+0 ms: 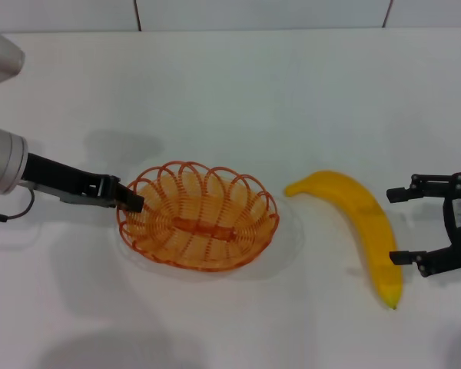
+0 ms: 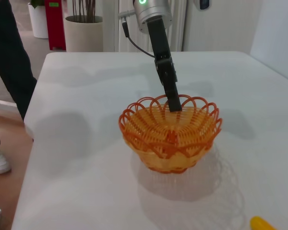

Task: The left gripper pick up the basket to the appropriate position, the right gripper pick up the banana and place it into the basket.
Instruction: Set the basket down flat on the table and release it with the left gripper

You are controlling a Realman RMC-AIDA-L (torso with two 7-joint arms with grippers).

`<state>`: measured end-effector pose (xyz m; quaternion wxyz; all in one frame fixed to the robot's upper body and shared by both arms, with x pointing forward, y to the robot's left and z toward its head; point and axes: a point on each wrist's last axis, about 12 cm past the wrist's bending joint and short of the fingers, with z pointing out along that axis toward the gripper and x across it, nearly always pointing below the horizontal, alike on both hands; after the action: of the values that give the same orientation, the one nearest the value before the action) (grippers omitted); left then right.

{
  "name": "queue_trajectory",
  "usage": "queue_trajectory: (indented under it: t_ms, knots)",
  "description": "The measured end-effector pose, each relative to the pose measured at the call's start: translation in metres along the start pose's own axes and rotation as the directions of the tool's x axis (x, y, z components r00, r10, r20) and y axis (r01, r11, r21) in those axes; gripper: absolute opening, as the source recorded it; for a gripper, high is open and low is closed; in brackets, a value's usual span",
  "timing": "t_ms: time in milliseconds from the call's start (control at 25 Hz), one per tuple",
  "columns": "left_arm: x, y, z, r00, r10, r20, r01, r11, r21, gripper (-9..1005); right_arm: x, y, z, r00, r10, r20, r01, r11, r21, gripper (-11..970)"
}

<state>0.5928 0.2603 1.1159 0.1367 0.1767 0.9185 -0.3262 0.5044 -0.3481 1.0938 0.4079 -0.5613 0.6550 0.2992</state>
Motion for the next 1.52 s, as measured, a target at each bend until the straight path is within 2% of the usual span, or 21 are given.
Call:
queue_trajectory:
  t_ms: [480,880,1160,1520]
  knots:
    - [0.003,0.0,0.004,1.0,-0.008,-0.024,0.009,1.0,0.008,84,-0.001,-0.001,0.001,1.0,-0.002,0.001,0.002,1.0,-0.004,894]
    - [0.003,-0.001,0.005,0.999,-0.005,-0.04,0.006,1.0,0.012,240,-0.001,-0.001,0.001,1.0,-0.002,0.001,0.002,1.0,-0.005,894]
    - [0.002,-0.009,0.013,0.996,0.037,-0.082,-0.036,0.999,0.016,380,-0.002,-0.001,0.002,1.0,-0.005,0.001,0.005,1.0,-0.005,893]
    - [0.002,-0.02,0.019,0.986,0.111,-0.127,-0.103,0.992,0.065,387,-0.002,-0.001,0.001,1.0,-0.005,0.002,0.005,1.0,-0.003,893]
